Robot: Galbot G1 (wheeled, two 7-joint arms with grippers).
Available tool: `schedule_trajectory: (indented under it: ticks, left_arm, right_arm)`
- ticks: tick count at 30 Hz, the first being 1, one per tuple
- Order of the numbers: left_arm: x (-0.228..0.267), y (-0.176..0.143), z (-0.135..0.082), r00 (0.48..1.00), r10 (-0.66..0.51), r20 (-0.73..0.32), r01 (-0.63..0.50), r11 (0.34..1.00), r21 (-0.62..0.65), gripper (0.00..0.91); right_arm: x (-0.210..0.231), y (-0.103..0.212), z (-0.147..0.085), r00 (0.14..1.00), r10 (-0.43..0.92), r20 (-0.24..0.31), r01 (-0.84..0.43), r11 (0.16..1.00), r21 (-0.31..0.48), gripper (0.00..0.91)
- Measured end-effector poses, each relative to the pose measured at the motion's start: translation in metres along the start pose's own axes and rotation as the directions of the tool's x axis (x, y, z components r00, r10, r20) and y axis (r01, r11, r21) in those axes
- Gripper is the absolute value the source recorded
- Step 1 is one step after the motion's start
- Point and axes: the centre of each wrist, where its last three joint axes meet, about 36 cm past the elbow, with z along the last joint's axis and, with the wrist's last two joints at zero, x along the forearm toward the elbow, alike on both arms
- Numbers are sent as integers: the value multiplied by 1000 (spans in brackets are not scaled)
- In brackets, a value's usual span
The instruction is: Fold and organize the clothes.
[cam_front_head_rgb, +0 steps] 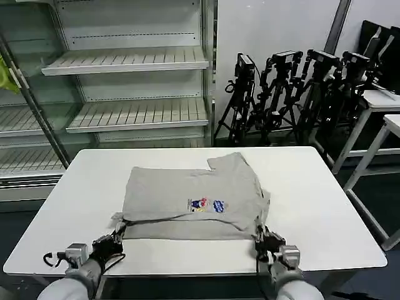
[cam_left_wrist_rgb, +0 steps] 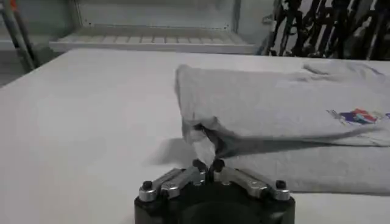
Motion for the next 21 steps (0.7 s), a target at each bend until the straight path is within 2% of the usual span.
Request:
schedule_trajectory:
  ticks: [5, 11, 16, 21]
  left_arm:
    - [27, -1, 2, 999, -37, -3, 37, 999, -17, 907]
    - [50, 3, -21, 994, -77, 80, 82, 995, -57, 907]
    - [48, 10, -53, 982, -77, 175, 95, 990, -100, 907]
    - [17, 17, -81, 970, -64, 236, 90, 991, -102, 907]
  right_arm:
    - [26, -9, -15, 995, 38, 90, -39, 999, 14, 907]
    - [29, -21, -43, 975, 62, 213, -66, 998, 15, 907]
    - [2, -26, -65, 959, 71, 274, -76, 997, 8, 907]
    - [-54, -25, -85, 957, 70, 283, -75, 997, 9, 907]
